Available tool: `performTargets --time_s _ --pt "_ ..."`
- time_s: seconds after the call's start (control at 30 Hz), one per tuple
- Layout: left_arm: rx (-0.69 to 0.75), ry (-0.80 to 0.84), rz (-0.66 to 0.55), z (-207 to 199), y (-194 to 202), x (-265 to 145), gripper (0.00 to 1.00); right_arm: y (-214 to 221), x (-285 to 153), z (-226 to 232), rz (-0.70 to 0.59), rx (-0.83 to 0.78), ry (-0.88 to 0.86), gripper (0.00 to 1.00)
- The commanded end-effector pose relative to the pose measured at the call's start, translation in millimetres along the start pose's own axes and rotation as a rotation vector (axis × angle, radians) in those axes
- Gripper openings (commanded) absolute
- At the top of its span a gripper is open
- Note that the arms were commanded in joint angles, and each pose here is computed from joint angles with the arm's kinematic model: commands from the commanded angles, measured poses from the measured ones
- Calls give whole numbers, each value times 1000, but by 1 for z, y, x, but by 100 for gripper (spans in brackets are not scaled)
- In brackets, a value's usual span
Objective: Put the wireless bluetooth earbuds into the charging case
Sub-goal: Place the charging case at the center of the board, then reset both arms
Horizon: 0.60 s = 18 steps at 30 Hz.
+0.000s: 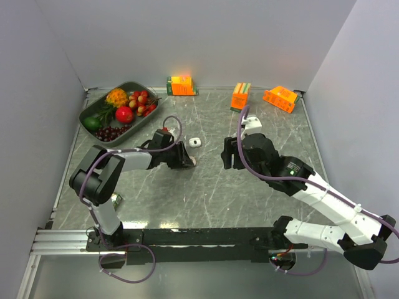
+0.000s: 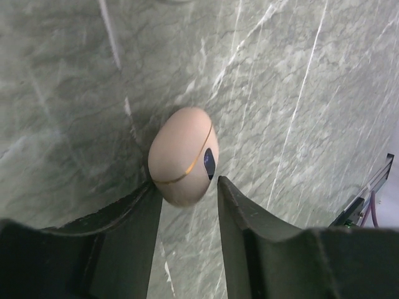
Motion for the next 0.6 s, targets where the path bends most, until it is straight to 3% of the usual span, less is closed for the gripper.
performTargets --time_s 0.0,0.4,0.5,0.57 --pt "-21 -126 60 32 24 -11 47 -7 -4 0 -35 26 -19 72" --pt "-10 -195 11 36 20 -55 49 -5 -5 1 -30 33 -26 72" --pt "32 -191 -121 16 -3 -84 50 -6 -6 1 -38 31 -35 72" --pt "49 -219 -278 -1 -24 -114 52 -5 -7 2 -44 26 -48 73"
Point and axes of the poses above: each gripper's point midway between its finger pads, its own x axis out along the fingers, its own z axis along the line the jaws close on, y = z × x, the point moved 2 cm from there along -x, back along the fingers, and after that the axes turned 5 degrees about x, right-handed, at the moved point
